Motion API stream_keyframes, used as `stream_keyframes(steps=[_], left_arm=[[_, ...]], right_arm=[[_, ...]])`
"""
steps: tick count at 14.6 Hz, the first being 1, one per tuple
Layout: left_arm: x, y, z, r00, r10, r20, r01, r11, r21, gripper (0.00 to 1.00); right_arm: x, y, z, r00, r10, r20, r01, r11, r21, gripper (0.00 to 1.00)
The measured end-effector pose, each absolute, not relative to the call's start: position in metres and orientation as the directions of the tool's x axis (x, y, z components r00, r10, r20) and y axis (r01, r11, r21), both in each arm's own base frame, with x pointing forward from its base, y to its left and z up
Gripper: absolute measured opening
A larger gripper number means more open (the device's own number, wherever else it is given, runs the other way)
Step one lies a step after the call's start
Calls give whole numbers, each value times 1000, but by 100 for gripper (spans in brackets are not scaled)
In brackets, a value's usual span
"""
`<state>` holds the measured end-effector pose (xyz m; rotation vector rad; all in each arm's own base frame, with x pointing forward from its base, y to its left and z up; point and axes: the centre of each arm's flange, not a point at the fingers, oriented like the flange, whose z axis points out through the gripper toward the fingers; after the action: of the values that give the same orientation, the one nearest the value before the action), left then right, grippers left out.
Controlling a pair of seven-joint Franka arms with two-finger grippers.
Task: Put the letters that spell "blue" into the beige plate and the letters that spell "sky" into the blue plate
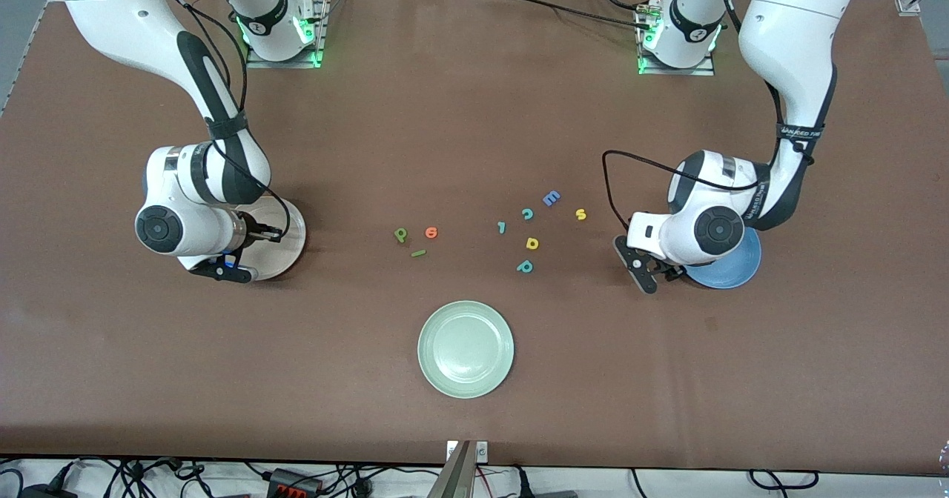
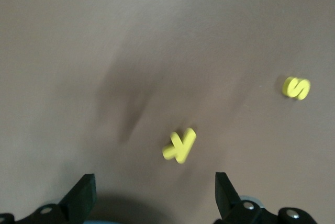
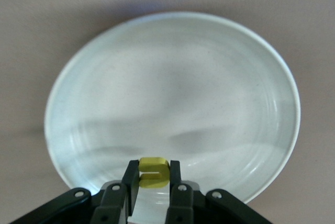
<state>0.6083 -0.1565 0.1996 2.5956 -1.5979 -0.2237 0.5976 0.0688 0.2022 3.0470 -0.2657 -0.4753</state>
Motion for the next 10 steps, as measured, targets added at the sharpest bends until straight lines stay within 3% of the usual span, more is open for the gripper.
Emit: stream_keyframes(steps=[3, 6, 7, 10], left_arm=[[592, -166, 171, 318, -946, -55, -936, -323, 137, 100], [583, -176, 165, 246, -966, -77, -961, -254, 113, 96], [583, -177, 165, 229, -970, -85, -966, -238, 104, 96], [585, -177, 170, 209, -974, -85, -972, -217, 87, 68]], right_arm=[[594, 66, 193, 932, -180, -315, -164, -983, 78, 36], [601, 72, 205, 942, -167, -290, -155, -986, 66, 59], [607, 81, 215, 951, -148, -270, -138, -989, 55, 72], [612, 142, 239, 974, -55, -220, -49, -998, 32, 99]])
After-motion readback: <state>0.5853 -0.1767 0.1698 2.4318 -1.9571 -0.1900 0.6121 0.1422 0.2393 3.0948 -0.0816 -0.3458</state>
